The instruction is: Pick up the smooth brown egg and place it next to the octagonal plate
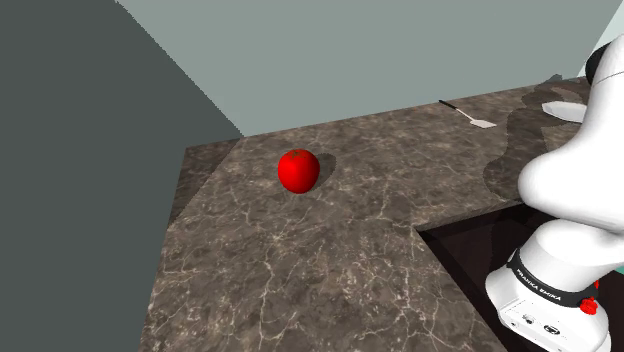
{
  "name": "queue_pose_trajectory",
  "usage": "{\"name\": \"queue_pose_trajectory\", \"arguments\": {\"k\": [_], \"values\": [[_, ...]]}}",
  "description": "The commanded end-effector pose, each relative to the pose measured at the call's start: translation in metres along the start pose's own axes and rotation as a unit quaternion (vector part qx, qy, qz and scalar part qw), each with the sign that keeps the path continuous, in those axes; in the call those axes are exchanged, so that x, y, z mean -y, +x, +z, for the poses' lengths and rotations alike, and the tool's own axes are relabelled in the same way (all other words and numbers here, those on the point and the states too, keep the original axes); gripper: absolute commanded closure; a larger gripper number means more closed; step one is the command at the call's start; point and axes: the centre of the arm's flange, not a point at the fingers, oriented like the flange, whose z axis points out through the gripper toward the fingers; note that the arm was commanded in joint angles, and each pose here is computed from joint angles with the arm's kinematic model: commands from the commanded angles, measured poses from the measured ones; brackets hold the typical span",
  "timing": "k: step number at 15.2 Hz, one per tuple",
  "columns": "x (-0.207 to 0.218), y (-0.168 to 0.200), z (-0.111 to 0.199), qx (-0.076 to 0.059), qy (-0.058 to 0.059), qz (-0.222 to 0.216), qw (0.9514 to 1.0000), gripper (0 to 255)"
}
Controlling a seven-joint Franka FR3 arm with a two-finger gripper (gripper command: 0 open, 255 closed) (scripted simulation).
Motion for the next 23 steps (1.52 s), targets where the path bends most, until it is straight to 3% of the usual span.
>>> {"name": "queue_pose_trajectory", "arguments": {"k": [1, 12, 20, 21, 23], "values": [[-0.004, -0.001, 0.011, 0.000, 0.000, 0.000, 1.0000, 255], [-0.021, -0.006, 0.068, 0.000, 0.000, 0.000, 1.0000, 255], [-0.021, -0.006, 0.068, 0.000, 0.000, 0.000, 1.0000, 255], [-0.021, -0.006, 0.068, 0.000, 0.000, 0.000, 1.0000, 0], [-0.021, -0.006, 0.068, 0.000, 0.000, 0.000, 1.0000, 0]]}}
